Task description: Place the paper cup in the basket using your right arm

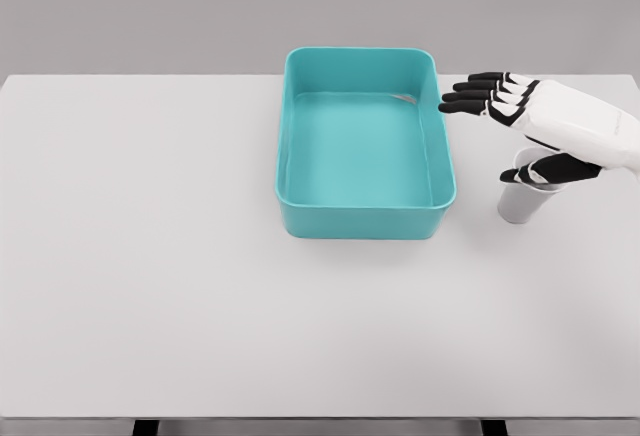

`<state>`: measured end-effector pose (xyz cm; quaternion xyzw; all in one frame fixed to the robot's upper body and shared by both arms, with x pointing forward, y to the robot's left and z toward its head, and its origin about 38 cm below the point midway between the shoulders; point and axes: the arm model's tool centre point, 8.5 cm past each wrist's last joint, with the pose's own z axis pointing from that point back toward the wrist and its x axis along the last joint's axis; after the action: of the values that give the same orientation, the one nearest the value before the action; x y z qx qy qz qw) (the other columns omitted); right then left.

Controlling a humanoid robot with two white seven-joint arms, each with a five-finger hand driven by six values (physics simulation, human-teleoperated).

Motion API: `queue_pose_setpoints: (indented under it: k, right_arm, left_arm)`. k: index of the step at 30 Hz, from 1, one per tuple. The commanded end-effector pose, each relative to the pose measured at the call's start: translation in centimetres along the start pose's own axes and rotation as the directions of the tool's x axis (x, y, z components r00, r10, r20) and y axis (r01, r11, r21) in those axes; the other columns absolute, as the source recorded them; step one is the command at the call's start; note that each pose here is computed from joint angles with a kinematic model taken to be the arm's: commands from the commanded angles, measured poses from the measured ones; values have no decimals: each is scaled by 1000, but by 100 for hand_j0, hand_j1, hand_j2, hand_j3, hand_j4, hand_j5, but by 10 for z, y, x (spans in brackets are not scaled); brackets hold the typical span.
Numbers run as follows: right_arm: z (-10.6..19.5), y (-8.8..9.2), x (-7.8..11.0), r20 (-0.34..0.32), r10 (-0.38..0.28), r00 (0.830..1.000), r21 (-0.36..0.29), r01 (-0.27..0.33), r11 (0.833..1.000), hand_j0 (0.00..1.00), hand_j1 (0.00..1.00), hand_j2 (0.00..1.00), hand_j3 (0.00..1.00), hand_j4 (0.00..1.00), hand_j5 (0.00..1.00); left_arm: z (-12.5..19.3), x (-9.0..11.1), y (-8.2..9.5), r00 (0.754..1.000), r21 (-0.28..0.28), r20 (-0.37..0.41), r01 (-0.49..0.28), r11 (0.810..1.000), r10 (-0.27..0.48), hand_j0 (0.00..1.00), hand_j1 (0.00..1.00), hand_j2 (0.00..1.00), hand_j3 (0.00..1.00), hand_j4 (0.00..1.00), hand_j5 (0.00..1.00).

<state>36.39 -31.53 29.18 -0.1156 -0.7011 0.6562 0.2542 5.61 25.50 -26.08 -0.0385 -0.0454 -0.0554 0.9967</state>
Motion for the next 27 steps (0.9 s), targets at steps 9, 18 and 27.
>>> queue_pose_setpoints:
  k: [9, 18, 27]
  right_arm:
    - [37, -19, 4, 48, -238, 970, 53, 235, 970, 100, 100, 100, 100, 100, 100]
    - [49, -31, 7, 119, -404, 907, -28, 410, 912, 100, 100, 100, 100, 100, 100]
    - [53, -27, 3, 167, -535, 828, -103, 555, 826, 100, 100, 100, 100, 100, 100]
  left_arm:
    - [0, 0, 0, 1000, 0, 0, 0, 1000, 0, 100, 100, 100, 100, 100, 100]
    - [0, 0, 0, 1000, 0, 0, 0, 1000, 0, 100, 100, 100, 100, 100, 100]
    - [0, 0, 0, 1000, 0, 0, 0, 1000, 0, 100, 100, 100, 100, 100, 100]
